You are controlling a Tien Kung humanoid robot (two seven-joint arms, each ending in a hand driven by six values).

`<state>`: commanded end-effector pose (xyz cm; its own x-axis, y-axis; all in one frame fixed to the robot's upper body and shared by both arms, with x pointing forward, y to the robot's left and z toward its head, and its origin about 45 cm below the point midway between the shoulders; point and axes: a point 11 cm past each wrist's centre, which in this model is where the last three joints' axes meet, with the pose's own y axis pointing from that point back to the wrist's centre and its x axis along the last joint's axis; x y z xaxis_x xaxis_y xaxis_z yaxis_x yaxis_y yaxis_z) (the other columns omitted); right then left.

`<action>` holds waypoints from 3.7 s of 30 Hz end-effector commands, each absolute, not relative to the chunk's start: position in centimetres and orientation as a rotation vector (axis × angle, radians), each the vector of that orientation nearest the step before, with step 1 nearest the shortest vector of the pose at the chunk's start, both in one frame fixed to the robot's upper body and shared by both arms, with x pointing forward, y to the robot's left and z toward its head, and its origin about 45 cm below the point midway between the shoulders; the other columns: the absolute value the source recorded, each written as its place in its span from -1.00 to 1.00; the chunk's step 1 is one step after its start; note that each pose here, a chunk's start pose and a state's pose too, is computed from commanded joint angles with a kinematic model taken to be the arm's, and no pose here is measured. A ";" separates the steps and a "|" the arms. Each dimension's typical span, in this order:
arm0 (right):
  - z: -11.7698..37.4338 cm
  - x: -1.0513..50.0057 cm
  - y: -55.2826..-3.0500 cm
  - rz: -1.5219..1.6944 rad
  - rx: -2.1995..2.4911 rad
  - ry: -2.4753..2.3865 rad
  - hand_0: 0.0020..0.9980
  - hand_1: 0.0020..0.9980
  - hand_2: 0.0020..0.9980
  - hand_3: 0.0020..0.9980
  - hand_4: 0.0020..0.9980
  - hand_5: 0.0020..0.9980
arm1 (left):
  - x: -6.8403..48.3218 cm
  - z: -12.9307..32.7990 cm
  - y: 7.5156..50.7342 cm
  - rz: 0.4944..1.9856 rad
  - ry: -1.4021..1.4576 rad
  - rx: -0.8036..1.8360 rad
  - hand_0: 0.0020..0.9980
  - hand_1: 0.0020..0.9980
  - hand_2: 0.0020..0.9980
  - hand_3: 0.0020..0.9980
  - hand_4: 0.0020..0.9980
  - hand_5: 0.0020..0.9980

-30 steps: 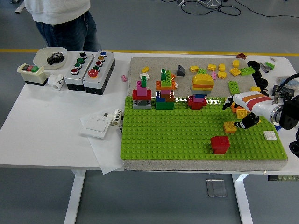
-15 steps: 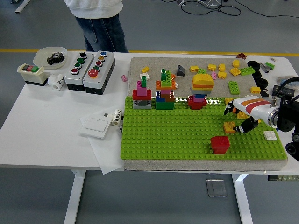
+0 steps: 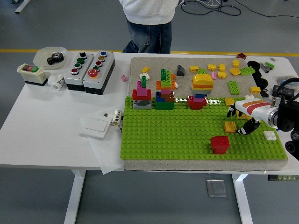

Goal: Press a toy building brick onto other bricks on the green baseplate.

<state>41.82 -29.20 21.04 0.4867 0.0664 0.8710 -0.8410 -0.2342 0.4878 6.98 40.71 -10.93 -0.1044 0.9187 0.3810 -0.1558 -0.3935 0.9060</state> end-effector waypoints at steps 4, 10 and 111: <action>21.1 41.8 -29.2 0.972 1.585 -0.687 0.18 0.22 0.37 0.37 0.72 -0.72 | 7.0 -10.9 40.7 1.629 0.912 1.322 0.60 0.77 0.80 0.52 0.59 0.53; 21.2 41.7 -28.9 0.955 1.602 -0.689 0.18 0.22 0.37 0.38 0.73 -0.70 | 6.9 -10.9 40.7 1.628 0.914 1.324 0.60 0.77 0.81 0.52 0.59 0.53; 26.2 39.8 -28.9 0.976 1.658 -0.822 -0.31 -0.19 -0.07 -0.05 0.41 -0.49 | 6.8 -10.9 40.8 1.627 0.910 1.327 0.60 0.78 0.81 0.52 0.58 0.52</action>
<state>39.85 -28.95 26.17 0.4427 -0.0614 0.8946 -0.8709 -0.2669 0.4126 6.85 40.79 -10.93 -0.1003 0.9178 0.3842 -0.1533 -0.3958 0.9055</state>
